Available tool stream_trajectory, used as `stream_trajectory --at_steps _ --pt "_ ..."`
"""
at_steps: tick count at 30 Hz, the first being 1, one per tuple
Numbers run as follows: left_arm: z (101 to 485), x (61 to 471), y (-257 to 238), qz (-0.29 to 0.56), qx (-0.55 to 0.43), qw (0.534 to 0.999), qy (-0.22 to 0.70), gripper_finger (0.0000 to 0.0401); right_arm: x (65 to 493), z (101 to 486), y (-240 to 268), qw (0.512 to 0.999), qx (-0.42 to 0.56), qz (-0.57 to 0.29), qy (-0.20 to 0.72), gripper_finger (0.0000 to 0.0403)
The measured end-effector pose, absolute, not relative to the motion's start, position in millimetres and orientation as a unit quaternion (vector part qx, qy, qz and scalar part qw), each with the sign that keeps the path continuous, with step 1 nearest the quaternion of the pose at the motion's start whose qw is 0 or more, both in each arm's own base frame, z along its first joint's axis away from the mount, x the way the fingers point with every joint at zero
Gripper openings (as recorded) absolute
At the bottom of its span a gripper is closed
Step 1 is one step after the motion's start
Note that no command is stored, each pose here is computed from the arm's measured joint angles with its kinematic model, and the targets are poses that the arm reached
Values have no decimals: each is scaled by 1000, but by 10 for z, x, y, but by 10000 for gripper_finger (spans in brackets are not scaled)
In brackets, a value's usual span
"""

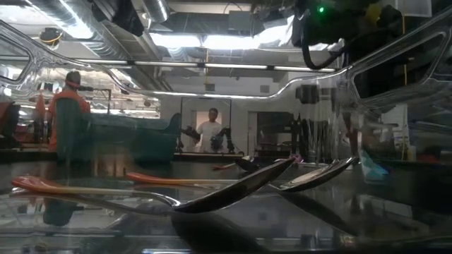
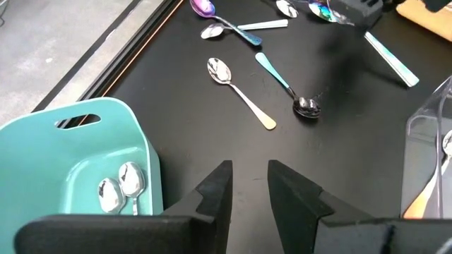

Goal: Sort silverware by color (type)
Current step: Put the white-green spoon into the blue bin

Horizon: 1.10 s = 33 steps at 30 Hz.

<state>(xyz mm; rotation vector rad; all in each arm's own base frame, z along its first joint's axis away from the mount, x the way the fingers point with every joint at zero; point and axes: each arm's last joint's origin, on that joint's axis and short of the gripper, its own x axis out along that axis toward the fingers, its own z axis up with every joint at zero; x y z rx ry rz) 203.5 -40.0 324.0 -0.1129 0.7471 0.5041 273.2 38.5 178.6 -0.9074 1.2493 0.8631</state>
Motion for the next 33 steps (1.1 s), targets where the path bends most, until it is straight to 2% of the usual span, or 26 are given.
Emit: stream_trajectory --at_steps 13,24,33 --pt "3239 2035 -400 243 -54 899 361 85 2668 2111 314 636 -469 281 545 2" --pt "3254 2053 -392 249 -57 902 348 85 2905 2660 252 686 -486 201 502 3" --pt "3417 2224 -317 268 -115 927 237 85 3121 2973 -30 752 -476 114 441 3"
